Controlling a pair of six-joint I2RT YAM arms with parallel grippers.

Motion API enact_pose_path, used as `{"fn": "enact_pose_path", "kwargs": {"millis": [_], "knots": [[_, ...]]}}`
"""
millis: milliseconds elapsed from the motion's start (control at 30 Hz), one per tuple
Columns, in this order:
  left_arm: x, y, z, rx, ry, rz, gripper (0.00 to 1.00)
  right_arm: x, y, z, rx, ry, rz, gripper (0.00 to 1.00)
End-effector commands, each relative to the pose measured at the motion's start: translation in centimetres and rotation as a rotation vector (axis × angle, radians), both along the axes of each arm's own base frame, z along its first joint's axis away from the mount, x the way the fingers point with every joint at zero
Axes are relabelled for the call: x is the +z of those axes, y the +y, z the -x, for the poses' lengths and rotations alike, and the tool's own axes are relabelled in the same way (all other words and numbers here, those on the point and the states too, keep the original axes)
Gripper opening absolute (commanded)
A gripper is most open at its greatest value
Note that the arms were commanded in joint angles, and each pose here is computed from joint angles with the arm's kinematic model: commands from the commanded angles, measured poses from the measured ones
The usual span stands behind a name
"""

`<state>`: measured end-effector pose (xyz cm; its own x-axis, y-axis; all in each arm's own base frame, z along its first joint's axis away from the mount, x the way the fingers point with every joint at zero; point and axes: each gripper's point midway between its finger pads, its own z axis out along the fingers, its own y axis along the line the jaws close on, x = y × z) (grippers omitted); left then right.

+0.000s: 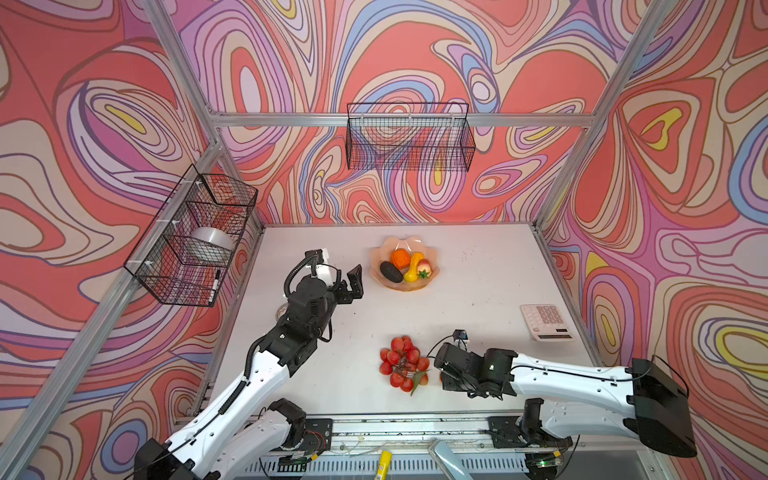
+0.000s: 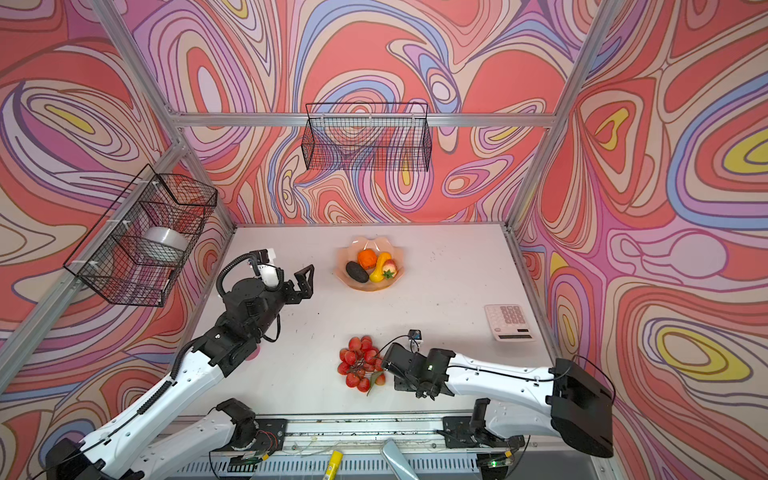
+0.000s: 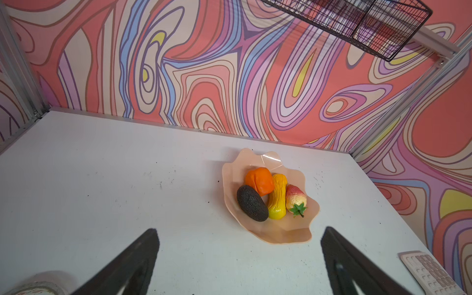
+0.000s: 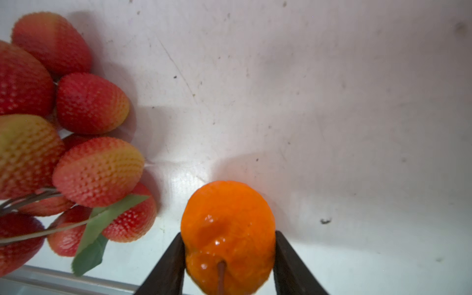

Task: Place and organize the fake fruits in the fruit bowl
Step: 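Grasp the tangerine with the right gripper while the left arm draws back, then place the tangerine in the bowl nearest the robot and release it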

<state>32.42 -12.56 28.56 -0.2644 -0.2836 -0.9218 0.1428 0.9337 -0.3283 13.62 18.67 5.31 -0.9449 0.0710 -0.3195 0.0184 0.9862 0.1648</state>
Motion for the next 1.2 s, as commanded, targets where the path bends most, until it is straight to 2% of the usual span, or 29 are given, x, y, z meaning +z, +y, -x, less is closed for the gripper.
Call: {"fn": "enact_pose_path", "kwargs": {"millis": [0,167,267,367,467,600,800,1000,1167], "knots": [[-0.2,-0.1,0.1,-0.012,0.004,0.017,1.0,4.6,-1.3,-2.5,-0.032,-0.166,0.059,0.42],[-0.8,-0.9,0.6,-0.068,0.021,0.038,1.0,11.8,0.7,-8.2,-0.011,-0.367,0.07,0.39],[-0.9,-1.7,1.2,-0.126,0.027,0.061,1.0,13.9,3.0,-13.0,0.013,-0.436,0.003,0.38],[-1.0,-2.2,1.8,-0.16,0.044,0.08,1.0,14.9,5.4,-17.7,0.067,-0.479,-0.036,0.35],[-0.8,-2.3,2.5,-0.184,0.052,0.099,1.0,14.7,7.0,-22.0,0.119,-0.51,0.045,0.34],[-0.5,-2.4,3.5,-0.213,0.055,0.123,1.0,12.3,9.2,-26.6,0.181,-0.47,0.075,0.33],[-0.8,-2.1,4.8,-0.23,0.072,0.119,1.0,8.5,11.4,-30.0,0.237,-0.4,0.089,0.34],[-1.0,-2.8,6.5,-0.314,0.081,0.121,1.0,5.1,11.9,-30.9,0.232,-0.333,0.09,0.34],[-1.3,-2.4,7.0,-0.306,0.085,0.127,1.0,3.3,11.8,-30.7,0.2,-0.298,0.081,0.4]]}}
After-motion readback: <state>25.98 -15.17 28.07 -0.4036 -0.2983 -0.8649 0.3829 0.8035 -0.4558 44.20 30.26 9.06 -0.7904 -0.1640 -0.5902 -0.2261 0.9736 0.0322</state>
